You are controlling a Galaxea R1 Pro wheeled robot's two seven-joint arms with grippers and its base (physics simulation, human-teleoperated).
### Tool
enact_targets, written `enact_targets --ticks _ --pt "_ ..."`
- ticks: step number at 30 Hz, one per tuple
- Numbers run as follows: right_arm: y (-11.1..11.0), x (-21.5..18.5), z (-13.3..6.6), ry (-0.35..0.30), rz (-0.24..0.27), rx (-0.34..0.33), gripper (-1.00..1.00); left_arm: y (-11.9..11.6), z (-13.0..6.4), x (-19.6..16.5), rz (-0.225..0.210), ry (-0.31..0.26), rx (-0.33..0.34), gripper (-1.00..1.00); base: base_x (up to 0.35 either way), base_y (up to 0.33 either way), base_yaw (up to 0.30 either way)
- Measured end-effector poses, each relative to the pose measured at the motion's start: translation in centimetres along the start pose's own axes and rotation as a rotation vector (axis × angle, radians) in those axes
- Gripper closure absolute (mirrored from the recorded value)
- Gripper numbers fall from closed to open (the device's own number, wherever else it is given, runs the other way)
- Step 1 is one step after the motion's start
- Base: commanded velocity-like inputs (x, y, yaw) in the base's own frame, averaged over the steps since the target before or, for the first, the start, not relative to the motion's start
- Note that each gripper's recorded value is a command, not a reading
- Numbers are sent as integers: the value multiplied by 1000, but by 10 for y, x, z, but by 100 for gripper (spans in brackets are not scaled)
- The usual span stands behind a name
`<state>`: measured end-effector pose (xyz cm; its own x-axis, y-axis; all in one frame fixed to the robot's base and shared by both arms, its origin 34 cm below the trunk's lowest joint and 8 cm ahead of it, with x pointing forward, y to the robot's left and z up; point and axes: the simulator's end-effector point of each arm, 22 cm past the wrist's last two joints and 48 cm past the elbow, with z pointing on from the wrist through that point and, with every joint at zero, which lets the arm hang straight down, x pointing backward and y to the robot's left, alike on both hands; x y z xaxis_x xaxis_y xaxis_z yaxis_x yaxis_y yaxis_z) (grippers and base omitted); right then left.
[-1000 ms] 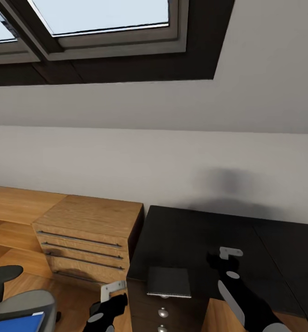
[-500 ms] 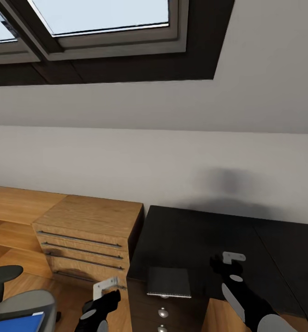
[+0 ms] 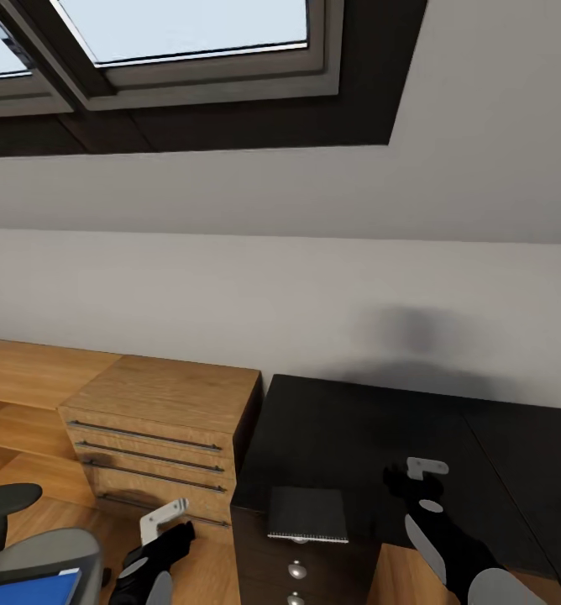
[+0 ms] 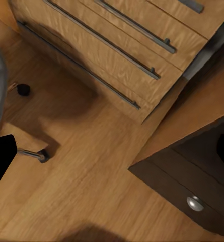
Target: In the bedroom, organize the workspace by keeping the computer under the desk, ensuring the monitor is on the desk, placing the keyboard on the desk next to the monitor, placing the mouse on the desk next to the keyboard, moving the folder from the swivel chair onto the desk next to the mouse, stacking the notebook on top of the folder with the pen on top of the notebook, and positioning the swivel chair next to the desk.
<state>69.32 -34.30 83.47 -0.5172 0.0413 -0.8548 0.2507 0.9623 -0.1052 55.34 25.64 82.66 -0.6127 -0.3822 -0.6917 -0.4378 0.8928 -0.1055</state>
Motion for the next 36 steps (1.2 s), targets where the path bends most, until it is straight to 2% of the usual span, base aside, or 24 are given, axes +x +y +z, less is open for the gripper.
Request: enact_targets --ticks 5,13,17,25,30,36 --pt "0 -1 0 -1 0 -1 -100 7 1 -3 -17 -4 -14 -100 0 0 0" --pt "-4 0 2 4 -4 1 -100 9 2 -3 -19 -5 -17 -100 0 0 0" --pt "-2 6 3 17 -7 -37 -100 9 2 -4 -20 -6 -16 -100 0 0 0" --pt "-17 12 8 37 -16 -31 -100 5 -3 -17 -30 -34 -4 -100 0 0 0" --pt "-18 10 9 29 -14 -39 -100 4 -5 -22 -33 -43 1 -100 5 0 0" --pt "-19 12 9 23 -11 -46 -100 3 -6 -23 -35 -46 2 -100 190 0 0"
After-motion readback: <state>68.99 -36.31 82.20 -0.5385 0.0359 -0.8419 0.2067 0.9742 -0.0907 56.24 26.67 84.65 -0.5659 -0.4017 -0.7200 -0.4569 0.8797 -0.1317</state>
